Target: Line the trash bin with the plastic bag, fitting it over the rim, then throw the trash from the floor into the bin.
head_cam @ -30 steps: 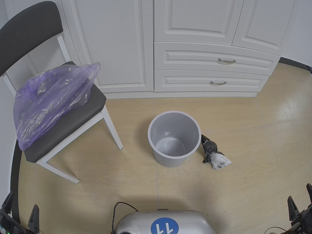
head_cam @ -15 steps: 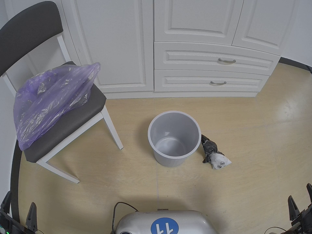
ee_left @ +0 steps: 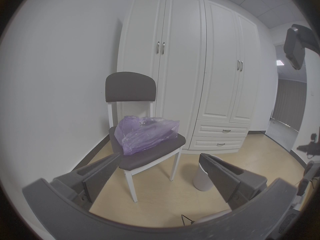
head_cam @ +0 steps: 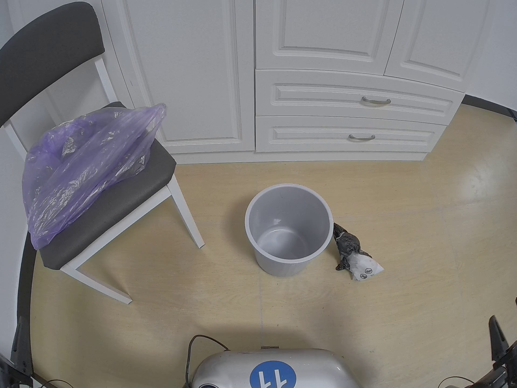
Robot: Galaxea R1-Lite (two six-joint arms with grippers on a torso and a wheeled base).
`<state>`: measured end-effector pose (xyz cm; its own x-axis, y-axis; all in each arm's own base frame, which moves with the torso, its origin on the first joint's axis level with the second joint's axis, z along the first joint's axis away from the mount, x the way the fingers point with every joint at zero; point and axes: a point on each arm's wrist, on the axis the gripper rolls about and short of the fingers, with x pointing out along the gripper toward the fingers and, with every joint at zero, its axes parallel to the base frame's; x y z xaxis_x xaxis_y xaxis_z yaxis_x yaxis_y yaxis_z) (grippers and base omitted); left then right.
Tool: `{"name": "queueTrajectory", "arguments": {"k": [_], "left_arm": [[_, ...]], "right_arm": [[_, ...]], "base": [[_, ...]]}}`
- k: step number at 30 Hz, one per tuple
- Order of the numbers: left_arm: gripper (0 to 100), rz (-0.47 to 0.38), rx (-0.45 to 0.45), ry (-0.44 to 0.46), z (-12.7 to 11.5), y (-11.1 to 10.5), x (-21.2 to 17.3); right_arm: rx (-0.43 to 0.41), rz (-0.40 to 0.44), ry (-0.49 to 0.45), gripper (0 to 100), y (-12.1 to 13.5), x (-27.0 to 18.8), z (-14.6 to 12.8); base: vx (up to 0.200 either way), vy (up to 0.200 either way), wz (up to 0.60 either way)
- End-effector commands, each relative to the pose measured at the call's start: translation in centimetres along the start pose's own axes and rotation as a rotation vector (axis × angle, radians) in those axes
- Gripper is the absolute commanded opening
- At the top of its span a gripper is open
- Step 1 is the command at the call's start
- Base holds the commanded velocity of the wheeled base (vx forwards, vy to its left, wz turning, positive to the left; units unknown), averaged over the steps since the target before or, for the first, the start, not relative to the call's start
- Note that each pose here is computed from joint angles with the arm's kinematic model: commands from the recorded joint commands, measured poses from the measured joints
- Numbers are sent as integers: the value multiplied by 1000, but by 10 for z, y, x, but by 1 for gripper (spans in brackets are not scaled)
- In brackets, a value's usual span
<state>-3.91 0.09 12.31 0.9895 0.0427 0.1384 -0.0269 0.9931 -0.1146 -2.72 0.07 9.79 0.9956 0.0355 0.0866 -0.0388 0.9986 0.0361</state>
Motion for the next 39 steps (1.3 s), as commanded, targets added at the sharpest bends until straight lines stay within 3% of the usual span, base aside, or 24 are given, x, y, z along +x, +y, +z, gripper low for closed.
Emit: {"name": "queueTrajectory", "arguments": {"k": [1,7,13,22,33,39], "left_arm": [[100,4,26,-26,8,0,-4],[100,8,72,-3,28,-3,3],[100,9,73,33,57,-7,19],[100,28,85,148,70,-10,55],[100,57,91,169,77,-11,89],[100,87,146,170,82,-9,115]], "right_arm": [[15,53,-32,100,2,-3,34],[3,50,84,100,2,19,58],[9,53,133,100,3,39,81],[10,53,132,100,4,58,110],[10,49,115,100,3,88,127],[8,51,70,100,3,119,145]], "base": [[0,0,0],[0,0,0],[0,0,0],[0,0,0],[0,0,0],[0,0,0]]}}
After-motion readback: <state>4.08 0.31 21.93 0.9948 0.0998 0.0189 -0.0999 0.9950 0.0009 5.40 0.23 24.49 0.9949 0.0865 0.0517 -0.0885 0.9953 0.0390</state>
